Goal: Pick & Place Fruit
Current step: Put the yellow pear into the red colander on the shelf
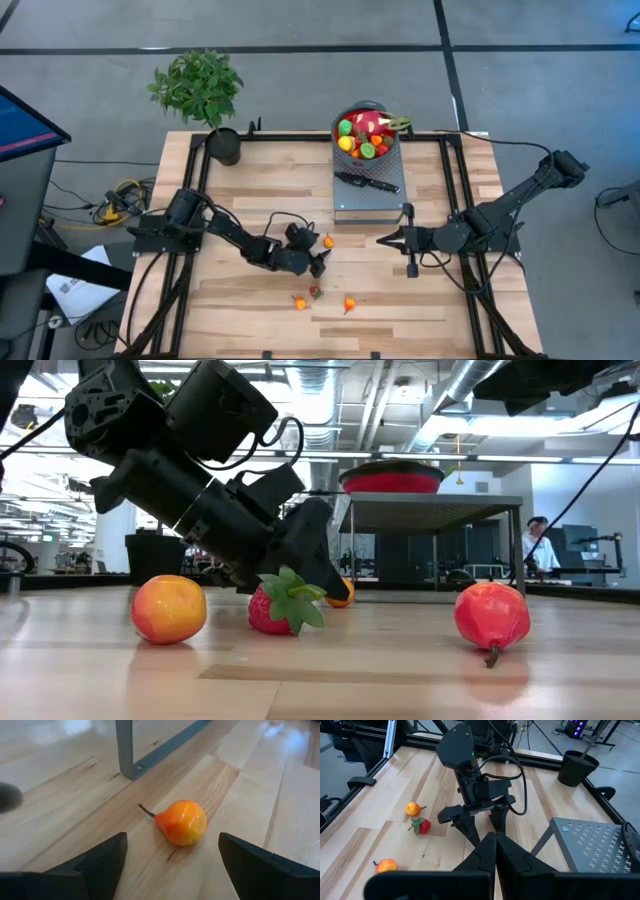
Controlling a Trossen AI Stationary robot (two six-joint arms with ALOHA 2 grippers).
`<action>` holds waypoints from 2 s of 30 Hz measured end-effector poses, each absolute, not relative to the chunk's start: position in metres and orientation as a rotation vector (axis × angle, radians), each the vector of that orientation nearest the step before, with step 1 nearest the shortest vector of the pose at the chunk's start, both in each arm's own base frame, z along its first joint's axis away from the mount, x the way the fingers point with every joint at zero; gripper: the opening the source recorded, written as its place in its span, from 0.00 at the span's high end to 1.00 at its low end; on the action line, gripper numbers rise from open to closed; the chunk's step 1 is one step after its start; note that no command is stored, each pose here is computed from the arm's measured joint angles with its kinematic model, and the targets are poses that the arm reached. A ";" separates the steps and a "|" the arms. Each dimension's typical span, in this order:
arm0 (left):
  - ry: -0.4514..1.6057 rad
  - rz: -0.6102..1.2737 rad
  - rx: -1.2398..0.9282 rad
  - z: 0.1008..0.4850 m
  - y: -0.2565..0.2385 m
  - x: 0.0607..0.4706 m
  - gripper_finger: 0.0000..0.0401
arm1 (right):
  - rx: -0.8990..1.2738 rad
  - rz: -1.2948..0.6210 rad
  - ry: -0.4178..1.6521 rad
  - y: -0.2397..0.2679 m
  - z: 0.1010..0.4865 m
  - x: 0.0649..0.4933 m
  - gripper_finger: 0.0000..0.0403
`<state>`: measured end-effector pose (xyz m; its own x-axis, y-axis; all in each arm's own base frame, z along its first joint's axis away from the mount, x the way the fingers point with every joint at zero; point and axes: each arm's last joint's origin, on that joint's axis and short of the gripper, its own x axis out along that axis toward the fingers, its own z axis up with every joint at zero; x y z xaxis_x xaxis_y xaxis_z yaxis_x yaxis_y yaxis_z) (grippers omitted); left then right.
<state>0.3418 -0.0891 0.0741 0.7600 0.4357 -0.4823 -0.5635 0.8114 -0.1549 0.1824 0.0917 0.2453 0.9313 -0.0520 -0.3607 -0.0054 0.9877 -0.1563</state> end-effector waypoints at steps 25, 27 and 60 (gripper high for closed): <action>0.433 0.574 -0.304 0.075 -0.074 0.347 0.23 | -0.159 -0.024 0.373 0.092 0.245 0.182 1.00; 0.433 0.570 -0.307 0.075 -0.074 0.347 0.23 | -0.158 -0.024 0.372 0.092 0.245 0.182 1.00; 0.409 0.561 -0.406 0.076 -0.077 0.348 0.64 | -0.151 -0.063 0.376 0.085 0.245 0.186 1.00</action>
